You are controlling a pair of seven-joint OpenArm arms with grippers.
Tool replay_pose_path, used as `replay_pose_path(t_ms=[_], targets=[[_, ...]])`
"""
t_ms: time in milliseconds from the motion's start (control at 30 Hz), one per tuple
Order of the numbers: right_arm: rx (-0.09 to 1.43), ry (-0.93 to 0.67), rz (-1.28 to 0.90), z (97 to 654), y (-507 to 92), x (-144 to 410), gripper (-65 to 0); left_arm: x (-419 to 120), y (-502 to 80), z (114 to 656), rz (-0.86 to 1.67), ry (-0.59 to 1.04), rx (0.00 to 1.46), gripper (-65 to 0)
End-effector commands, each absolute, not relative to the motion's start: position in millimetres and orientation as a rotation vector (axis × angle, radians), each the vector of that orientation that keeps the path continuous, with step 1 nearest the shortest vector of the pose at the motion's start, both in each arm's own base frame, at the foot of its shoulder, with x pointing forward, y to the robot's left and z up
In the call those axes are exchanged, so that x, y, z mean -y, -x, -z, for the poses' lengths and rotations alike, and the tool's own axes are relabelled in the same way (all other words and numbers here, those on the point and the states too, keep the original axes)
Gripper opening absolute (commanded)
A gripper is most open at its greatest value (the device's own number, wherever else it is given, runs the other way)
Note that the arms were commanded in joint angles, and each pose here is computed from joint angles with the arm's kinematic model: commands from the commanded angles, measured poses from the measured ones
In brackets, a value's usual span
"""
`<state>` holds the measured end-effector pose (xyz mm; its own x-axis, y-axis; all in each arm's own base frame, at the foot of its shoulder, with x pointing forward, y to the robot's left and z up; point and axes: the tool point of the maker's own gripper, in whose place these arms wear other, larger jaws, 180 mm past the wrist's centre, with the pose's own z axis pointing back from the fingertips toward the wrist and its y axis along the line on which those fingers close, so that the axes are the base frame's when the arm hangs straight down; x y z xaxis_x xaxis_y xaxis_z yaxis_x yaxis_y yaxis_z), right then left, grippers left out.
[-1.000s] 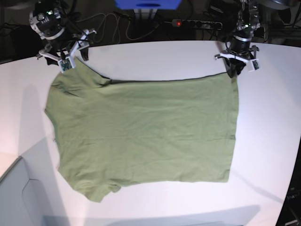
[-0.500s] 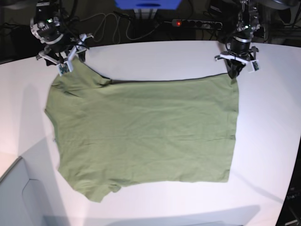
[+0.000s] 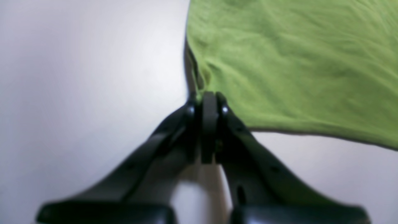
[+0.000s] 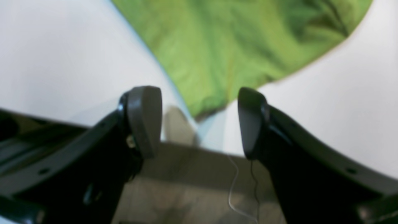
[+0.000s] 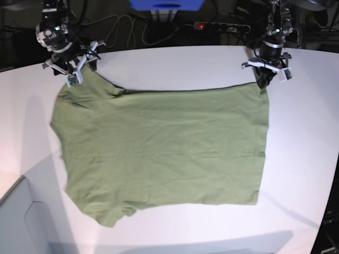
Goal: Fold the T-shirt properly
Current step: 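Close both grippers on the shoulder edge corners of the green shirt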
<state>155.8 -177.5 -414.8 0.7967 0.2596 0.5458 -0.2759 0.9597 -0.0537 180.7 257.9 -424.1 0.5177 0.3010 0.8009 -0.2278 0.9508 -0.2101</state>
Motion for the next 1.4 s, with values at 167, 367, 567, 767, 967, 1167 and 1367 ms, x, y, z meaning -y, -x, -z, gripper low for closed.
replay_pose_path(t_ms=[167, 367, 567, 767, 967, 1167, 1367], targets=[[0.551, -0.044, -0.295, 425.7, -150.4, 178.9, -28.7, -260.1, -174.8, 427.1, -0.309, 0.071, 0.950, -65.0], [0.545, -0.045, -0.295, 426.7, -148.5, 179.1, -36.9, -260.1, -174.8, 427.1, -0.309, 0.071, 0.950, -65.0], [0.534, -0.041, -0.293, 427.6, -146.6, 180.6, -57.8, -260.1, -174.2, 427.4, -0.309, 0.071, 0.948, -65.0], [0.526, -0.043, -0.294, 428.8, -143.7, 180.2, -64.9, -260.1, -173.5, 427.6, -0.309, 0.071, 0.947, -65.0], [0.556, -0.039, -0.307, 416.9, -143.3, 177.5, -65.0, -261.5, -170.4, 424.9, -0.300, 0.069, 0.944, -65.0], [0.622, -0.029, -0.342, 387.8, -146.2, 169.4, -65.0, -272.8, -164.1, 422.0, -0.313, 0.041, 0.945, -65.0], [0.654, -0.022, -0.361, 371.6, -147.2, 165.2, -65.0, -270.9, -160.9, 398.5, -0.295, 0.039, 0.985, -65.0]])
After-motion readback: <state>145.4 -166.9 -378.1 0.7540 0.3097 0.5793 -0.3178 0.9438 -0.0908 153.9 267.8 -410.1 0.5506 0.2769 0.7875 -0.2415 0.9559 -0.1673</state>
